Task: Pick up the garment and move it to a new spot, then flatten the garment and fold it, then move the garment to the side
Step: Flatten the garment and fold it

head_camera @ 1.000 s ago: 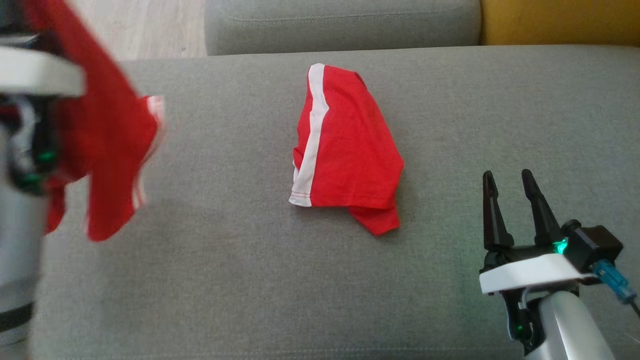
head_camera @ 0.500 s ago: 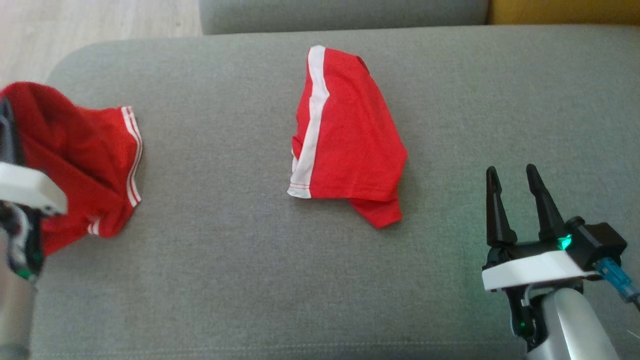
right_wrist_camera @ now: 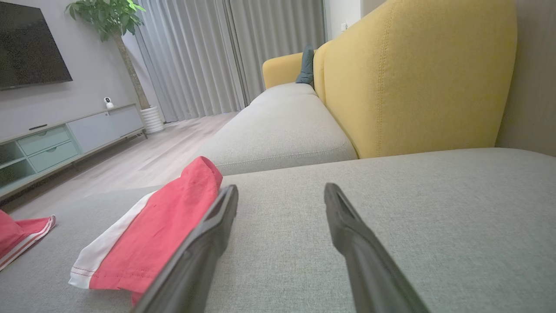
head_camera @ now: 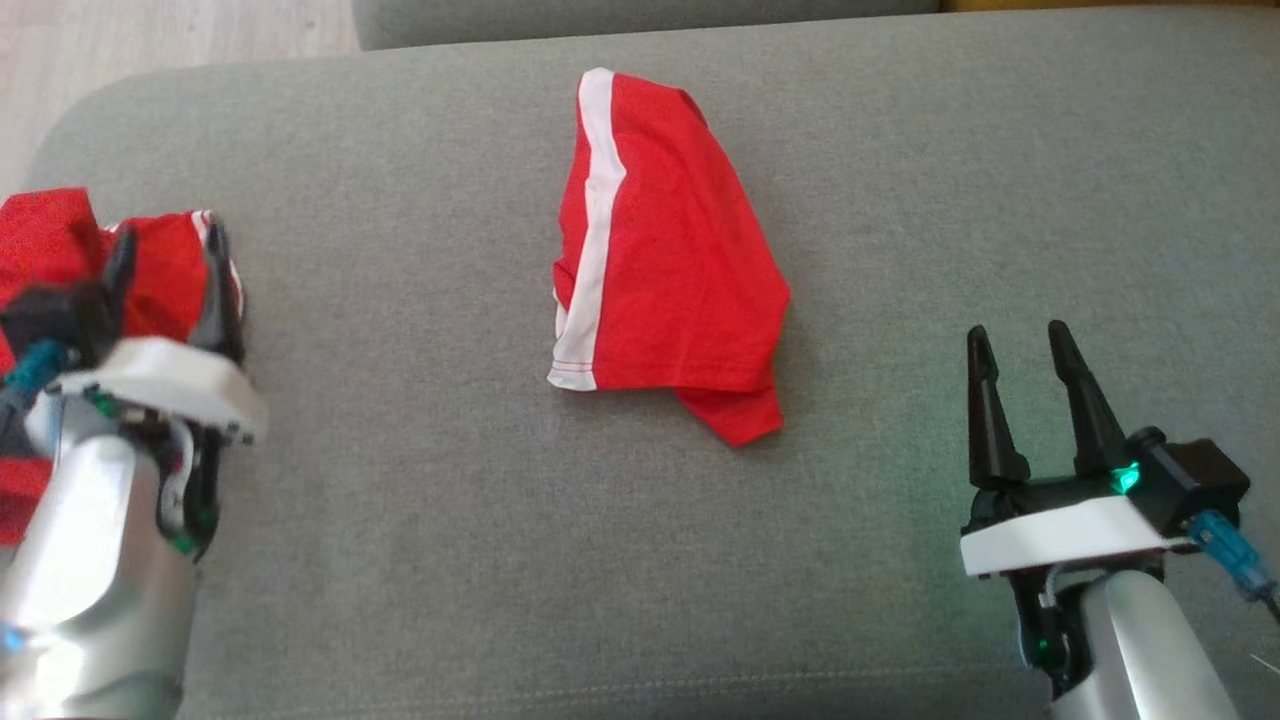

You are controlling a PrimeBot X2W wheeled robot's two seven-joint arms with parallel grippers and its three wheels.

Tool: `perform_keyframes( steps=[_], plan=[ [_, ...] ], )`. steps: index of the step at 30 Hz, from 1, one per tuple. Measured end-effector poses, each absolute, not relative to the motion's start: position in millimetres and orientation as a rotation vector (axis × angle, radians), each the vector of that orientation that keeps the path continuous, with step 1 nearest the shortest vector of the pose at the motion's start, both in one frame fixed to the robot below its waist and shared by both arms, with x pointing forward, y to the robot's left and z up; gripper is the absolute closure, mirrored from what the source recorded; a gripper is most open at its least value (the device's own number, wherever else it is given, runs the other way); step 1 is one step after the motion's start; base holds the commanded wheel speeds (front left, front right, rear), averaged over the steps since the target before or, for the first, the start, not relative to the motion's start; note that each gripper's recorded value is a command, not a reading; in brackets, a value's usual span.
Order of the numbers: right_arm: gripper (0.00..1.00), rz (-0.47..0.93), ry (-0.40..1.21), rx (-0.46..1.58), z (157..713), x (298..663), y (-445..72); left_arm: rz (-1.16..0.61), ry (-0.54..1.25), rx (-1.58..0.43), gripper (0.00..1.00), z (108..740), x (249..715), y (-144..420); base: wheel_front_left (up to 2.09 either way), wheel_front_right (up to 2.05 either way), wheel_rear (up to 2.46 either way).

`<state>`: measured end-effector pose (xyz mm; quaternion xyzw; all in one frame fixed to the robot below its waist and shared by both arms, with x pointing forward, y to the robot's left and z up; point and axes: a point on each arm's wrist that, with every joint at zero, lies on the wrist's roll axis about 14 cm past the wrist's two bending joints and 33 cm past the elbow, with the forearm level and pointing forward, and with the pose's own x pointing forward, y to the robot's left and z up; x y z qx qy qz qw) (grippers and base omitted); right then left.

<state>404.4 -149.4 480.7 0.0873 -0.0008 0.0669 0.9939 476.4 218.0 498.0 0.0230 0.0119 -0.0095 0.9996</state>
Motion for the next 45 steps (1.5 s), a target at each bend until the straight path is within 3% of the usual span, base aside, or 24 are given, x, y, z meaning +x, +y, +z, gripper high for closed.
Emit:
perform_keyframes(
  steps=[6,12,22,29,33,41,45],
  plan=[
    [0.00,0.144,-0.022,0.178,487.6,407.9,-145.9,-0.026,-0.169,0.000,0.00,556.3,466.9,203.6,0.00,0.00,0.00],
    [0.00,0.187,-0.039,0.182,494.6,411.2,-131.1,-0.012,-0.225,-0.056,0.00,568.1,437.2,195.4,0.00,0.00,0.00],
    [0.00,0.255,-0.064,0.182,506.8,410.0,-107.5,-0.018,-0.129,-0.104,0.00,526.6,377.3,176.0,0.00,0.00,0.00],
    [0.00,0.288,-0.060,0.178,505.8,410.1,-96.5,0.008,-0.122,-0.117,0.00,523.1,368.3,179.9,0.00,0.00,0.00],
    [0.00,0.389,-0.029,0.151,496.7,405.6,-63.9,0.019,-0.112,-0.128,0.00,519.3,367.5,183.1,0.00,0.00,0.00],
    [0.00,0.734,0.109,0.009,468.2,392.5,39.9,0.054,-0.059,-0.134,0.00,501.7,362.9,195.5,0.00,0.00,0.00],
    [0.00,0.812,0.180,-0.075,449.5,397.5,62.4,0.077,-0.042,-0.137,0.00,496.7,361.8,201.6,0.00,0.00,0.00]
  ],
)
